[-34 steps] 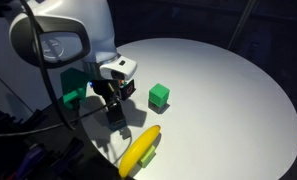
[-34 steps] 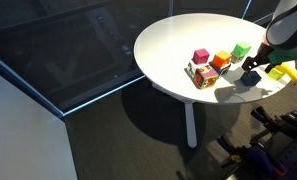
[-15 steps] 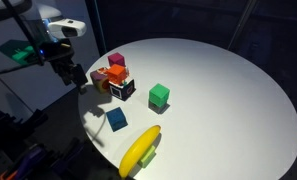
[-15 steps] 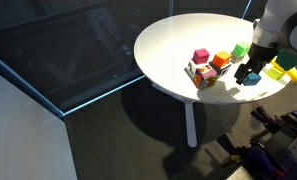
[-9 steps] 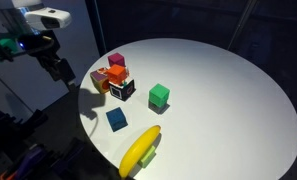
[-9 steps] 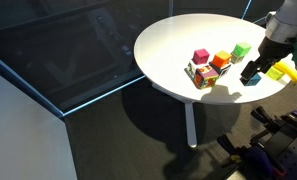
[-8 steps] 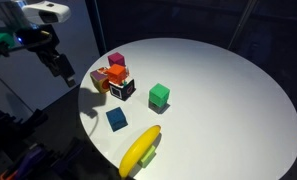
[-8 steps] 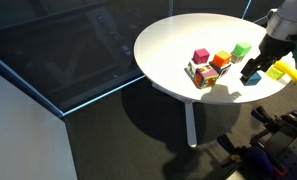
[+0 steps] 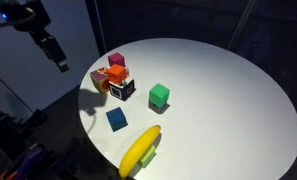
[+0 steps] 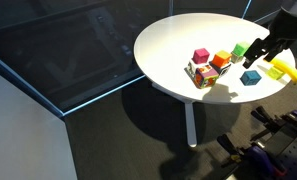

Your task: Put the blue block on the table

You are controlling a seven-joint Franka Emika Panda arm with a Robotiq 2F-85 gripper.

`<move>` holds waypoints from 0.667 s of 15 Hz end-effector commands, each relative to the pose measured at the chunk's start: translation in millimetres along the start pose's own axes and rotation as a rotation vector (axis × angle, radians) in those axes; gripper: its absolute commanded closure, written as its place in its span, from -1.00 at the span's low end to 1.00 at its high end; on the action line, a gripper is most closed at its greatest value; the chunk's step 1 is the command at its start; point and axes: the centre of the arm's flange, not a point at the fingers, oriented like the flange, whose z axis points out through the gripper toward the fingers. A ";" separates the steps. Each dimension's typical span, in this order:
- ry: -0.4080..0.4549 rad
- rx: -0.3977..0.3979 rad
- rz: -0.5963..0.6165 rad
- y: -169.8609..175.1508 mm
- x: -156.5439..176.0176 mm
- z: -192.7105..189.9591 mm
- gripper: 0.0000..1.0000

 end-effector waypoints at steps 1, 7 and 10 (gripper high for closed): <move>0.017 0.033 0.017 3.7 -15.1 -31.4 -1.00; 0.033 0.052 0.042 5.9 -13.9 -71.0 -1.00; 0.012 0.040 0.039 6.4 -18.7 -85.0 -1.00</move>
